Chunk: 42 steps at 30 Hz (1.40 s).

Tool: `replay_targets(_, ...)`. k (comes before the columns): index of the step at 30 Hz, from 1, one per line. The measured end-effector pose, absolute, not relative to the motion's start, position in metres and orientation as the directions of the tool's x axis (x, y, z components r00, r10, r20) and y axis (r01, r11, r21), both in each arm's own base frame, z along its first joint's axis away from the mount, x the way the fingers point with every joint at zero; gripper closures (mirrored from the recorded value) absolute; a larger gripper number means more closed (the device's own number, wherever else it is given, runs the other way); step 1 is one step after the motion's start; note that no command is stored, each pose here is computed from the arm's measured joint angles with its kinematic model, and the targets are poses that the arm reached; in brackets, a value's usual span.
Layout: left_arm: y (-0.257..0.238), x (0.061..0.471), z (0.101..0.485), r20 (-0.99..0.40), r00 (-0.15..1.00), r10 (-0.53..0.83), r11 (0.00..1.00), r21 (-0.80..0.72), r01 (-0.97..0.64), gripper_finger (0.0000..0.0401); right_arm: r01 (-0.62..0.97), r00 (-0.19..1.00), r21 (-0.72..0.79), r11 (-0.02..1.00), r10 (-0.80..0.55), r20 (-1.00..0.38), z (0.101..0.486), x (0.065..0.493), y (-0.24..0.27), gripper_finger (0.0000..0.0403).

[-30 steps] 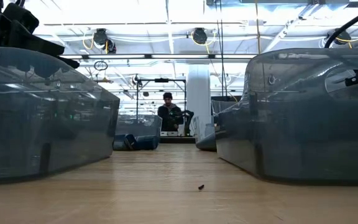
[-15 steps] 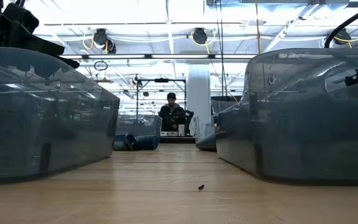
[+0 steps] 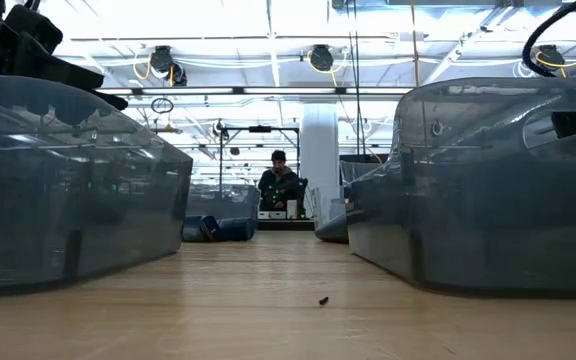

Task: Pick & Place Travel size toiletries
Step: Put the top right black hairbrush into the bottom right black bin

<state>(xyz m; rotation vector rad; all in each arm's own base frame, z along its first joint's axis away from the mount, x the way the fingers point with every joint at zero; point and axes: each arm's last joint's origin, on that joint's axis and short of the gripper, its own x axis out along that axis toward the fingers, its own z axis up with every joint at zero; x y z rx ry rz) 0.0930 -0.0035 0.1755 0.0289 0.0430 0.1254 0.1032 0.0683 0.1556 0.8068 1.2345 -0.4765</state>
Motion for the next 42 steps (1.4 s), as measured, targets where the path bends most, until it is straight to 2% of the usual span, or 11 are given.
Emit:
replay_targets(7,-0.004,0.093,0.175,-0.041,0.991,0.126,0.992,0.031,-0.124,0.0006,0.673,0.407,0.339,0.657,0.054,-0.912,0.164,0.102,0.064,0.0402)
replay_targets(15,-0.004,0.093,0.175,-0.041,0.991,0.126,0.992,0.032,-0.124,0.0006,0.644,0.544,0.364,0.673,-0.068,-0.836,0.173,0.101,0.057,0.0403)
replay_targets(27,-0.004,0.093,0.175,-0.041,0.991,0.126,0.992,0.032,-0.124,0.0006,0.615,0.663,0.333,0.714,-0.24,-0.709,0.18,0.106,0.053,0.0403)
replay_targets(38,-0.004,0.093,0.175,-0.041,0.991,0.126,0.992,0.032,-0.124,0.0006,0.492,0.817,0.287,0.822,-0.322,-0.478,0.198,0.122,0.059,0.0403)
replay_targets(42,-0.004,0.093,0.175,-0.041,0.991,0.126,0.992,0.032,-0.124,0.0006,0.408,0.876,0.242,0.88,-0.304,-0.374,0.21,0.13,0.063,0.0403)
